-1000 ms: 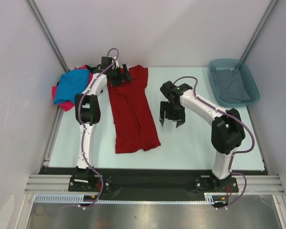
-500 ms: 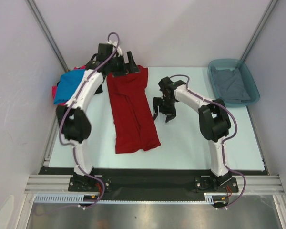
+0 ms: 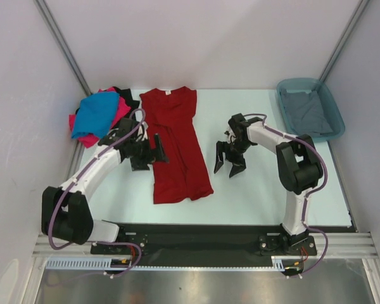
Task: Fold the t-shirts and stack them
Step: Fold the tshirt
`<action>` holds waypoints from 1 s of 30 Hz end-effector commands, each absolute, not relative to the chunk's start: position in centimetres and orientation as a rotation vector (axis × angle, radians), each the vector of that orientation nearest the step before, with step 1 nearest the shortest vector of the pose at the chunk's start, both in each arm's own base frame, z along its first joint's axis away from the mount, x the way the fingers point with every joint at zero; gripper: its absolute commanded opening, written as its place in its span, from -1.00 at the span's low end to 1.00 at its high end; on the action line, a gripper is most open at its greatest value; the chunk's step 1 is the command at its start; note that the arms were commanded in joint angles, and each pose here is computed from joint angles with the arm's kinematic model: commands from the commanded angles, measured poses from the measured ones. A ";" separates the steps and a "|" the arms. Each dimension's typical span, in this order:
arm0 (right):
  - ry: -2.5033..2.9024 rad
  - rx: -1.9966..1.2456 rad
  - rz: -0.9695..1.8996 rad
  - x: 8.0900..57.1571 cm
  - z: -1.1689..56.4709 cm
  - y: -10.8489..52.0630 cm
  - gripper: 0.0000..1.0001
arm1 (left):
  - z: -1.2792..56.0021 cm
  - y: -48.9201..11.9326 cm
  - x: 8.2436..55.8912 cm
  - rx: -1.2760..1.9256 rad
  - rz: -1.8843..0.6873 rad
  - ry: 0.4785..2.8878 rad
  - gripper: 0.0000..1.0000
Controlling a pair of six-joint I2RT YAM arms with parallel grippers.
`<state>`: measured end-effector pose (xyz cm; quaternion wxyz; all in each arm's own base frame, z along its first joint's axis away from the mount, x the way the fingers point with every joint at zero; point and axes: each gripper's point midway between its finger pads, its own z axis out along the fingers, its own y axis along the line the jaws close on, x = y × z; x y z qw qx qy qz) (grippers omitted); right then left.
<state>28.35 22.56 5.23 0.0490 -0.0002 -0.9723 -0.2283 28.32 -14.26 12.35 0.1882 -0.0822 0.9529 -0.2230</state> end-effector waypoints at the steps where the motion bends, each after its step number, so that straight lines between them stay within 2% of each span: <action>1: -2.929 0.066 -0.878 26.6 7.4 23.4 0.50 | 12.3 -14.1 25.5 -0.260 -0.659 2.683 0.99; 11: -2.798 0.073 -1.048 25.1 5.5 24.9 0.50 | 7.6 -12.0 21.4 -0.326 -0.539 2.794 1.00; 26: -2.732 0.134 -1.101 26.0 2.9 29.5 0.49 | 3.5 -13.4 21.4 -0.329 -0.622 2.877 0.99; 30: -2.710 0.150 -1.103 25.6 2.6 30.5 0.39 | 2.8 -14.2 21.5 -0.311 -0.683 2.893 0.99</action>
